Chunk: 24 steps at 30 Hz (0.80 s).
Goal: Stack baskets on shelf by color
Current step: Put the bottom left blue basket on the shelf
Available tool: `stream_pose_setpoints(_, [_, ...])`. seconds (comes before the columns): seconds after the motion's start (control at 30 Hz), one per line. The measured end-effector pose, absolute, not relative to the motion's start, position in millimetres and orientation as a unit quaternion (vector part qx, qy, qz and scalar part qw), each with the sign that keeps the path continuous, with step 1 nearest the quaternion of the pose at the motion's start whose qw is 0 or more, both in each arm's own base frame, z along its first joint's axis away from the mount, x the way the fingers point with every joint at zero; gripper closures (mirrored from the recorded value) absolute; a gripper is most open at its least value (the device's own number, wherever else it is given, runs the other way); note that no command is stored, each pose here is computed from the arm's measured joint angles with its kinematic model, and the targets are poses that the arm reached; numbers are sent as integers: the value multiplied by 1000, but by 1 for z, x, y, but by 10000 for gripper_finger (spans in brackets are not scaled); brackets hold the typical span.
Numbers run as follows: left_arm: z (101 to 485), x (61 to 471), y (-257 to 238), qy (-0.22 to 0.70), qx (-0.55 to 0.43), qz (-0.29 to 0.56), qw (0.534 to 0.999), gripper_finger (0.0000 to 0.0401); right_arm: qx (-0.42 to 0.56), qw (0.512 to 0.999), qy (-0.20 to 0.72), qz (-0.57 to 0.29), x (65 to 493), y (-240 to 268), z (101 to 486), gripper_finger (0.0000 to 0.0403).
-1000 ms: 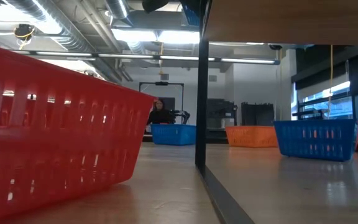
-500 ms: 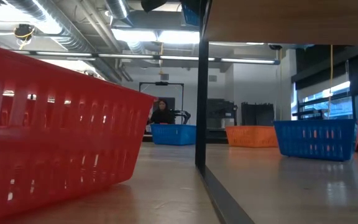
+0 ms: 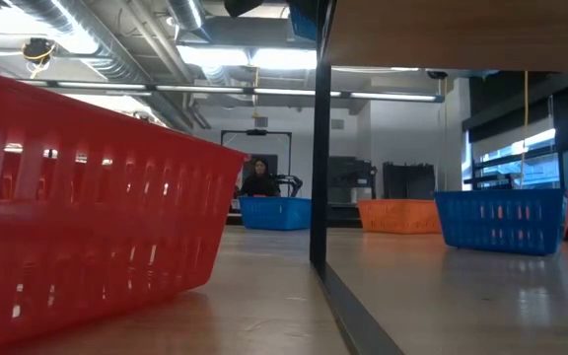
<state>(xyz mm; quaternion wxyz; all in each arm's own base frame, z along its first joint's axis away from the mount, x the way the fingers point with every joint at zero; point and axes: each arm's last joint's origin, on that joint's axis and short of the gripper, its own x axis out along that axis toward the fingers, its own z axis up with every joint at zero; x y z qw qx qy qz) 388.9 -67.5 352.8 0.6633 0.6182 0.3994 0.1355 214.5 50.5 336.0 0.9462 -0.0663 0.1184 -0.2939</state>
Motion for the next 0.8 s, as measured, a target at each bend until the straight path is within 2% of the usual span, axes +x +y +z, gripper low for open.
stream_pose_setpoints(0.23, [355,391,-67,389,612,147,673,342,-59,946,117,-297,214,50,336,399])
stream_pose_setpoints(0.6, [361,391,-82,356,607,162,691,340,-51,941,112,-317,212,49,337,399])
stream_pose_setpoints(0.8, [362,389,-97,344,630,143,681,339,-63,937,126,-321,211,48,333,399])
